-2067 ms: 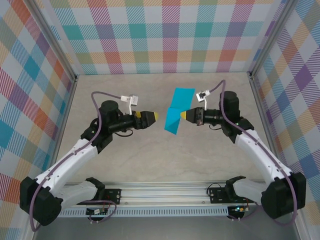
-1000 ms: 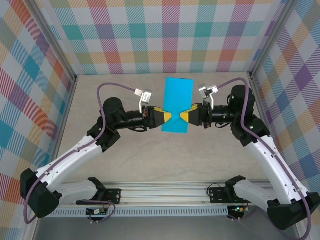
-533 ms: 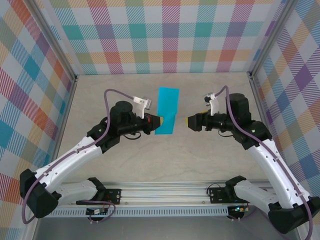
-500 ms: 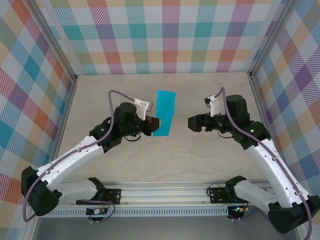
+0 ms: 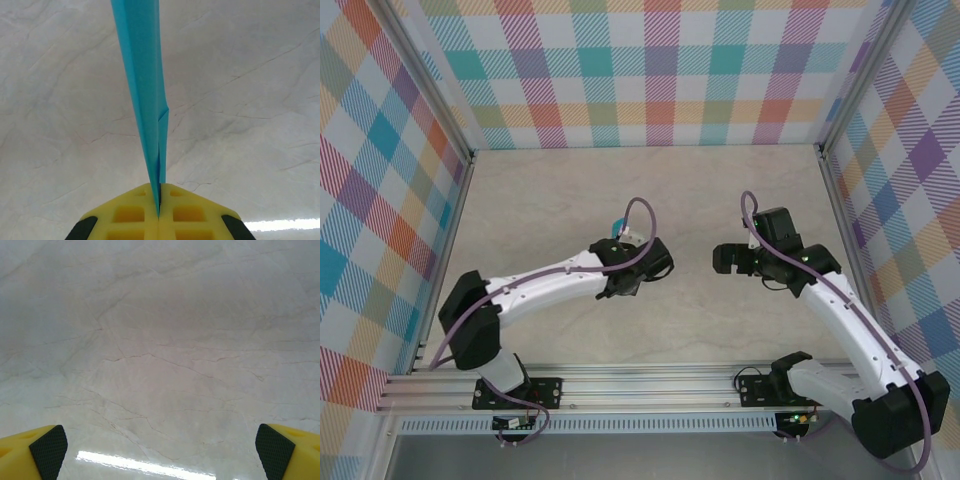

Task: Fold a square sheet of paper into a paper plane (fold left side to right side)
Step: Turn over the paper at the center of the table.

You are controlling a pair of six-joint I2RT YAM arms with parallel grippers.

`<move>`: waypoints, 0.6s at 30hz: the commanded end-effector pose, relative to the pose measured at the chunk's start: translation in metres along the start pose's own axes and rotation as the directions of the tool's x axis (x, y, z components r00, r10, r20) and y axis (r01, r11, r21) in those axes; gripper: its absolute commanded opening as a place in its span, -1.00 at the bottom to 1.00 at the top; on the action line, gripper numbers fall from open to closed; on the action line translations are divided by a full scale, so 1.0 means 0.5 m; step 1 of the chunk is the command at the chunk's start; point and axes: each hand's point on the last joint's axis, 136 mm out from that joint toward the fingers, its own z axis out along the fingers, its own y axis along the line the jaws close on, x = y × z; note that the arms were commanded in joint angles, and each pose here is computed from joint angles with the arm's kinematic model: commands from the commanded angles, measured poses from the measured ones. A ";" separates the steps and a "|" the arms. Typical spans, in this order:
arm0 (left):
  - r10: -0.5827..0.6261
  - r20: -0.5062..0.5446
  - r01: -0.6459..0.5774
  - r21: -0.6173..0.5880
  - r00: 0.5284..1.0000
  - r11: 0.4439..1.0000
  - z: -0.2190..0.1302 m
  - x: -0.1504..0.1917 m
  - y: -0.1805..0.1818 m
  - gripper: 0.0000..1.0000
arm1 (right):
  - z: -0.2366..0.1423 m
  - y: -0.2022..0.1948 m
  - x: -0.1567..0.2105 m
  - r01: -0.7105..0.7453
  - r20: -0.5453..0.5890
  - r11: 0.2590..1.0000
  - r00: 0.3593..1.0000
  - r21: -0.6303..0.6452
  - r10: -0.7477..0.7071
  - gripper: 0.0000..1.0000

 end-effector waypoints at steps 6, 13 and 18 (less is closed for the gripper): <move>-0.006 -0.125 0.001 -0.043 0.992 0.999 0.052 0.013 -0.104 -1.00 | 0.043 -0.025 0.030 -0.077 -0.063 0.996 0.995 0.041 0.080 0.99; 0.010 -0.216 0.000 0.049 0.976 0.999 0.107 0.011 -0.204 -0.97 | 0.050 -0.053 0.053 -0.122 -0.088 0.989 0.988 0.086 0.130 1.00; -0.032 -0.270 0.095 0.224 0.962 0.970 0.117 -0.016 -0.275 -0.66 | 0.050 -0.076 0.067 -0.172 -0.116 0.981 0.976 0.094 0.182 0.99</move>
